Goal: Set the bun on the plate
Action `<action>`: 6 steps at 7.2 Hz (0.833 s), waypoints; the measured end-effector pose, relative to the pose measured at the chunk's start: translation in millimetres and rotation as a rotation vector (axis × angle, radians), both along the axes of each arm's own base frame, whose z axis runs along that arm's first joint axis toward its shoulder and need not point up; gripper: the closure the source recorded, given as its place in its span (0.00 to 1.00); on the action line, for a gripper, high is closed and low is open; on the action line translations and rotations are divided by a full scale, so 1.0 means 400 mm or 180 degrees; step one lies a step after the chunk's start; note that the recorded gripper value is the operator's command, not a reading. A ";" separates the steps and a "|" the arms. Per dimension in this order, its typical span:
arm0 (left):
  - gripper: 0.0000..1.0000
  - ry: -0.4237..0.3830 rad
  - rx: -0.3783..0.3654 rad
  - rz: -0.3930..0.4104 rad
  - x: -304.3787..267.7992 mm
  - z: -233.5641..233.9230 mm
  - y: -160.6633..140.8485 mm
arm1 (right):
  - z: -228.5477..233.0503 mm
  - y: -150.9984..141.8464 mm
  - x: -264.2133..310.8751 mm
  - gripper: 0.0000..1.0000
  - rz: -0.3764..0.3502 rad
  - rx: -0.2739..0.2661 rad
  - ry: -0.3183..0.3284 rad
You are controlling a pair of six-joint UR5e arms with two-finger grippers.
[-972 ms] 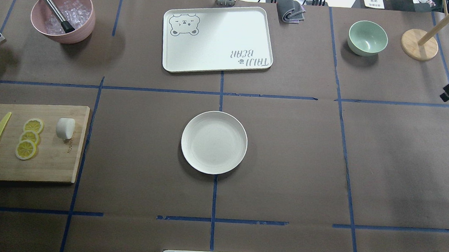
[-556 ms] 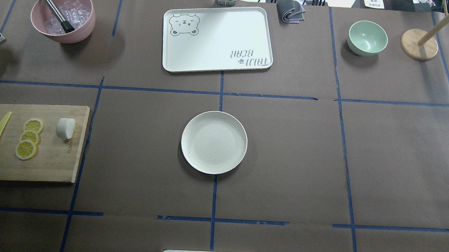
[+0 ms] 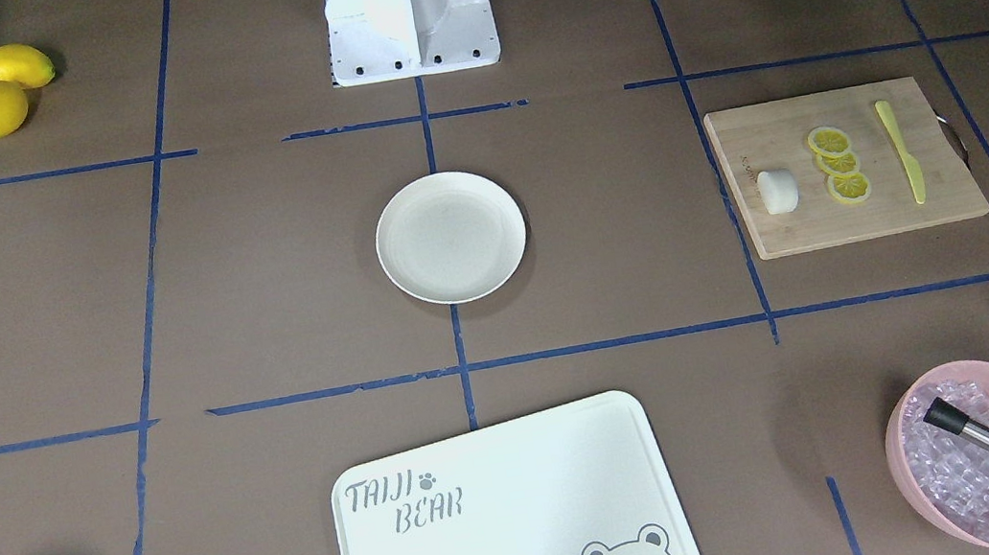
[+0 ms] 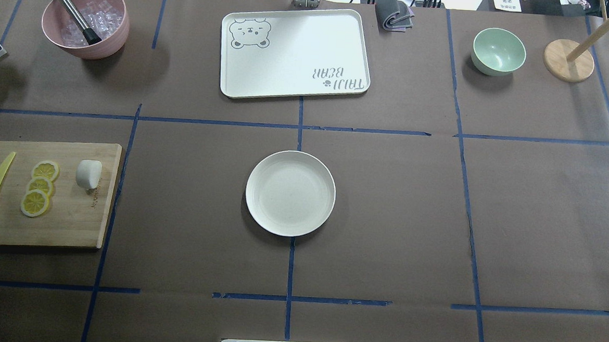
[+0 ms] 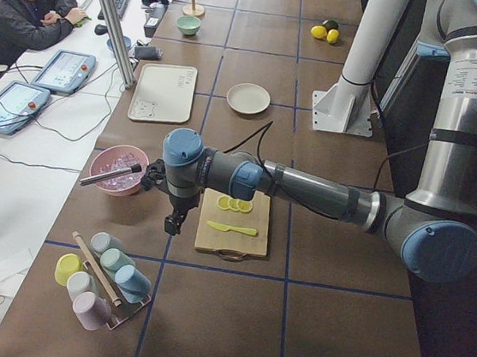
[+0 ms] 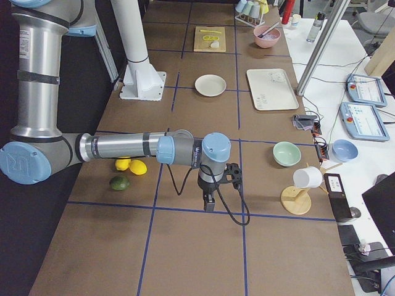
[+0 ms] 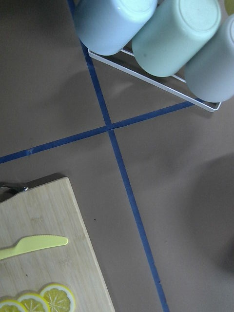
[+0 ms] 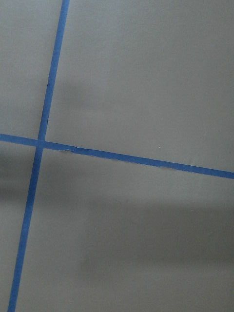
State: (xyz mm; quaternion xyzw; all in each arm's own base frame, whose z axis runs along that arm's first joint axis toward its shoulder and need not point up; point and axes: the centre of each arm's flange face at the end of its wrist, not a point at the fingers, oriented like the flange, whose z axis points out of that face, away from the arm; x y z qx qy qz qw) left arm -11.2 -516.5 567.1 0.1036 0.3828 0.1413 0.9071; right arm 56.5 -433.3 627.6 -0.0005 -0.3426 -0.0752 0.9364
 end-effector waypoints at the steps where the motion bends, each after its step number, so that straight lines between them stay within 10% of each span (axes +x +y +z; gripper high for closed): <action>1: 0.00 0.0023 -0.0059 0.0039 0.075 -0.013 -0.004 | -0.001 0.000 0.001 0.00 0.0039 0.0000 0.0003; 6: 0.00 0.0320 -0.0658 -0.0518 0.477 -0.174 0.064 | -0.002 0.004 0.002 0.00 0.0062 -0.0001 -0.0001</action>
